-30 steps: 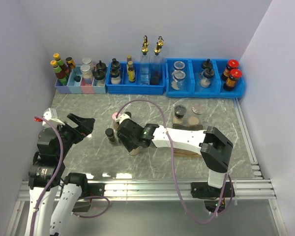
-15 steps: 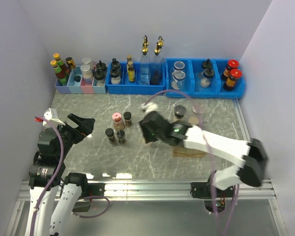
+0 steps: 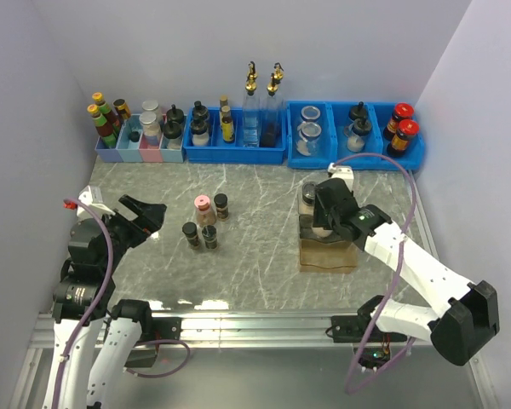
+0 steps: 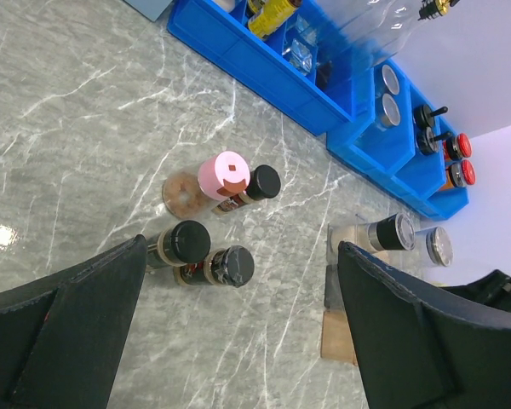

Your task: Organize the condiment bottles

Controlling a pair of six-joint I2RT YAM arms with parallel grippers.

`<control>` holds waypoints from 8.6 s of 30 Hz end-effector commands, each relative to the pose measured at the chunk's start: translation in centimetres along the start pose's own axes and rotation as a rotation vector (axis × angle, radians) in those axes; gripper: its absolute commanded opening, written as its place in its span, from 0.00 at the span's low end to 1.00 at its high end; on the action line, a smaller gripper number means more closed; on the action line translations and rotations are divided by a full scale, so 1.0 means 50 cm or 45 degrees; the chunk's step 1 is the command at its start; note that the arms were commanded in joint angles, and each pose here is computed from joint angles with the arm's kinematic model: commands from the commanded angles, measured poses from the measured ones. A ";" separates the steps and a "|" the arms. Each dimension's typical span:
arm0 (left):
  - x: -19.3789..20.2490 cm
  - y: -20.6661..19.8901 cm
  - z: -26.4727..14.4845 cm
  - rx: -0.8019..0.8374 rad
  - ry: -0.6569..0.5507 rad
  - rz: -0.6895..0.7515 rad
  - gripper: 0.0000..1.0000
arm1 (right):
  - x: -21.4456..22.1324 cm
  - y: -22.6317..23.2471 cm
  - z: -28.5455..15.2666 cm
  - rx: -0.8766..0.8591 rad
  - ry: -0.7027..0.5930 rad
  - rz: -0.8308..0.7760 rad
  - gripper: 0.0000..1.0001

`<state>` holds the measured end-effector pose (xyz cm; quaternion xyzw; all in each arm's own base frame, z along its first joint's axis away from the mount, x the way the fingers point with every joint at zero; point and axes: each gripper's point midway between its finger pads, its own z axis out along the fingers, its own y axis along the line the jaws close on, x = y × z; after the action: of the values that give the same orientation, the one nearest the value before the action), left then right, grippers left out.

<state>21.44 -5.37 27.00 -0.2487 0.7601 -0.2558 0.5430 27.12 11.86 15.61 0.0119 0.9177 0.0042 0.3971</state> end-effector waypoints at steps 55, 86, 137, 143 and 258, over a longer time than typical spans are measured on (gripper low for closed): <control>-0.033 -0.026 -0.006 0.035 -0.063 -0.029 0.99 | -0.119 0.120 -0.159 -0.514 -0.196 -0.043 0.99; -0.048 -0.012 -0.041 -0.012 -0.131 -0.053 1.00 | -0.133 0.720 0.034 -0.762 -0.172 -0.665 0.85; -0.055 -0.008 -0.059 -0.033 -0.153 -0.034 0.99 | -0.015 0.691 0.154 -0.703 0.080 -0.724 0.74; -0.055 -0.005 -0.061 -0.040 -0.157 -0.034 0.99 | -0.010 0.700 0.154 -0.728 0.093 -0.725 0.72; -0.026 -0.035 -0.009 0.077 -0.058 -0.013 0.99 | -0.028 0.008 0.048 -0.021 -0.062 0.074 0.00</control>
<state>21.25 -5.55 28.21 -0.2473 0.7515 -0.2635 0.5519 29.11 12.11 14.42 0.0378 0.9091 0.0238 0.4141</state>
